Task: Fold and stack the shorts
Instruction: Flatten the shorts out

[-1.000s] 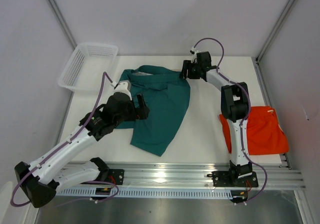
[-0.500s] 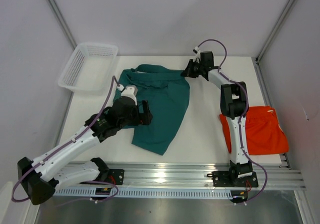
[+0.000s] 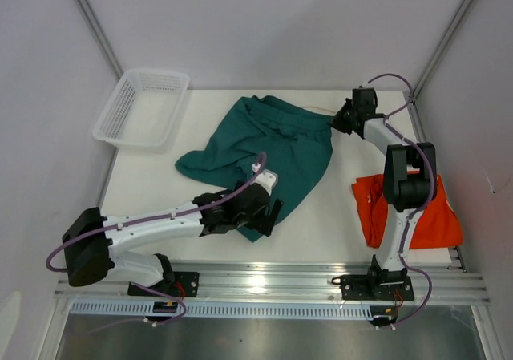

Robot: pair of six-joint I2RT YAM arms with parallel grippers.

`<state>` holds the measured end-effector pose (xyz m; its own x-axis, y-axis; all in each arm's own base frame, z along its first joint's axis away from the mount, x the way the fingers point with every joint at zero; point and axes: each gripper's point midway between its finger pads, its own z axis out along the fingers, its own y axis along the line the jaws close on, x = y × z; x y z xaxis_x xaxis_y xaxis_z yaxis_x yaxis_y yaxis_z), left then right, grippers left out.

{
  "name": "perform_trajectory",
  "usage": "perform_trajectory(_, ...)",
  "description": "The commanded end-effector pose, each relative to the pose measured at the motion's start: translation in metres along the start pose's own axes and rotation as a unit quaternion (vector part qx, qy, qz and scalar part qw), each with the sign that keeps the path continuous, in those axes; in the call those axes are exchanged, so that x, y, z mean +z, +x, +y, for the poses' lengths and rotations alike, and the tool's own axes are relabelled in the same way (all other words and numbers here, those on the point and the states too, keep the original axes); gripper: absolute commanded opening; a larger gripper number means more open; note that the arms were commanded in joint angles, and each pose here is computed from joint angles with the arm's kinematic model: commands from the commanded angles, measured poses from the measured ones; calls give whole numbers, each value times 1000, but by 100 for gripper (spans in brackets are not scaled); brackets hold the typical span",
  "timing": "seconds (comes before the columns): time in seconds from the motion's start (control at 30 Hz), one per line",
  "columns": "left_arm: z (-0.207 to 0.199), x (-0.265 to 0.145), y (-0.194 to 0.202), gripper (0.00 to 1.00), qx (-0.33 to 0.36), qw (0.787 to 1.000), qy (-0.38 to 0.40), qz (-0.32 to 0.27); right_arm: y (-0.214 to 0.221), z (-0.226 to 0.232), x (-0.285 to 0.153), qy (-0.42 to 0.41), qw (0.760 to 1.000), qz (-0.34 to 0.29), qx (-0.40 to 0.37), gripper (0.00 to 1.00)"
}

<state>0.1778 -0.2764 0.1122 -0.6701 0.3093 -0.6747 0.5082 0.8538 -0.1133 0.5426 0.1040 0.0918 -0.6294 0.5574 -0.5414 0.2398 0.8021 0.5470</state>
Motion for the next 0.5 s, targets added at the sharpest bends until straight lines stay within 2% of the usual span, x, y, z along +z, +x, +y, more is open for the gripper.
perform_trajectory(0.0, -12, 13, 10, 99, 59, 998, -12, -1, 12, -1, -26, 28, 999, -15, 17, 0)
perform_trajectory(0.2, -10, 28, 43, 91, 133, 987, -85, 32, 29, -9, -49, 27, 999, -15, 6, 0)
perform_trajectory(0.33, 1, 41, 53, 79, 153, 978, -135, 49, 39, -14, -55, 33, 999, -17, 0, 0)
perform_trajectory(0.47, 12, 46, 52, 78, 160, 970, -175, 51, 42, -17, -53, 33, 999, -13, -3, 0)
